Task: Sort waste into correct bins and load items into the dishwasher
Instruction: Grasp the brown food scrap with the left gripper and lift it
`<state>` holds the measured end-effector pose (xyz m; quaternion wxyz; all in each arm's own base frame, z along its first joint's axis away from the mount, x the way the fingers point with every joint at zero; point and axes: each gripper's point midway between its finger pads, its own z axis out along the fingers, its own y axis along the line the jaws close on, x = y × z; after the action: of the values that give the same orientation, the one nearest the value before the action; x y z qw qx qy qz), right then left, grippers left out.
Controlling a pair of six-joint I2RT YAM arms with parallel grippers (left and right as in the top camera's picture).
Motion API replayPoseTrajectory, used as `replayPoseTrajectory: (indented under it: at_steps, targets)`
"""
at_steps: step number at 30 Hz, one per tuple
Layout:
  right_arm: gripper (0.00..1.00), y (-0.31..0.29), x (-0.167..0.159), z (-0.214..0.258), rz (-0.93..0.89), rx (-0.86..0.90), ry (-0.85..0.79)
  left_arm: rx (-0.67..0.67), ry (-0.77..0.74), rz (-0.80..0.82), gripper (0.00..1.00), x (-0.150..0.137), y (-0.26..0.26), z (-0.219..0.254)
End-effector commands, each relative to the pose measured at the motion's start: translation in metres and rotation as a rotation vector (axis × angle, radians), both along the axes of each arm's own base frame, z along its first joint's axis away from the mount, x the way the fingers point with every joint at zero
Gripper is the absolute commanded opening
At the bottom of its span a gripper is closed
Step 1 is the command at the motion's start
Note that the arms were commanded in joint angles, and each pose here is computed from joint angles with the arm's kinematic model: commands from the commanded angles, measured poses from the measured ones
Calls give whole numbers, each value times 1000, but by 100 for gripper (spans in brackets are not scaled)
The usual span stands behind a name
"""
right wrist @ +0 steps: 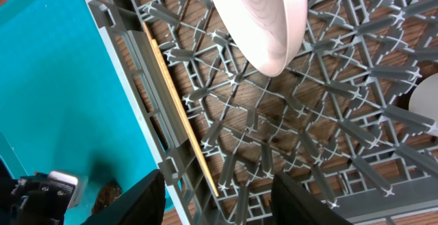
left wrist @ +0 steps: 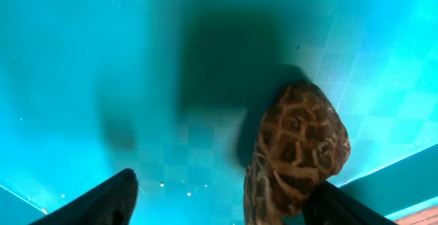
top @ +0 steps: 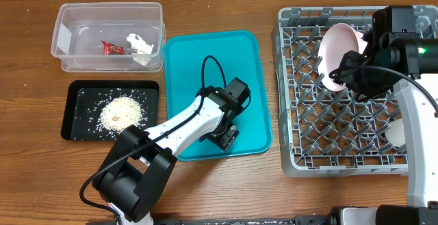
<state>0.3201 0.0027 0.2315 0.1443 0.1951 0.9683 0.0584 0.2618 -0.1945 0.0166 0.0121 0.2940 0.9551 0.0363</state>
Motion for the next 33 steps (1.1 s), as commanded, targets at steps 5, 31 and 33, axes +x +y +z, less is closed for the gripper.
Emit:
replayPoseTrajectory:
  at_steps: [5, 31, 33]
  targets:
    - [52, -1, 0, 3, -6, 2, -9, -60, 50, -40, 73, -10, -13, -5]
    - [52, -1, -2, 2, -6, 2, 0, -26, 72, 119, 4, 5, 6, 7]
    - [52, -1, -2, 2, -6, 2, 2, -44, 51, 179, 4, 18, 14, 22]
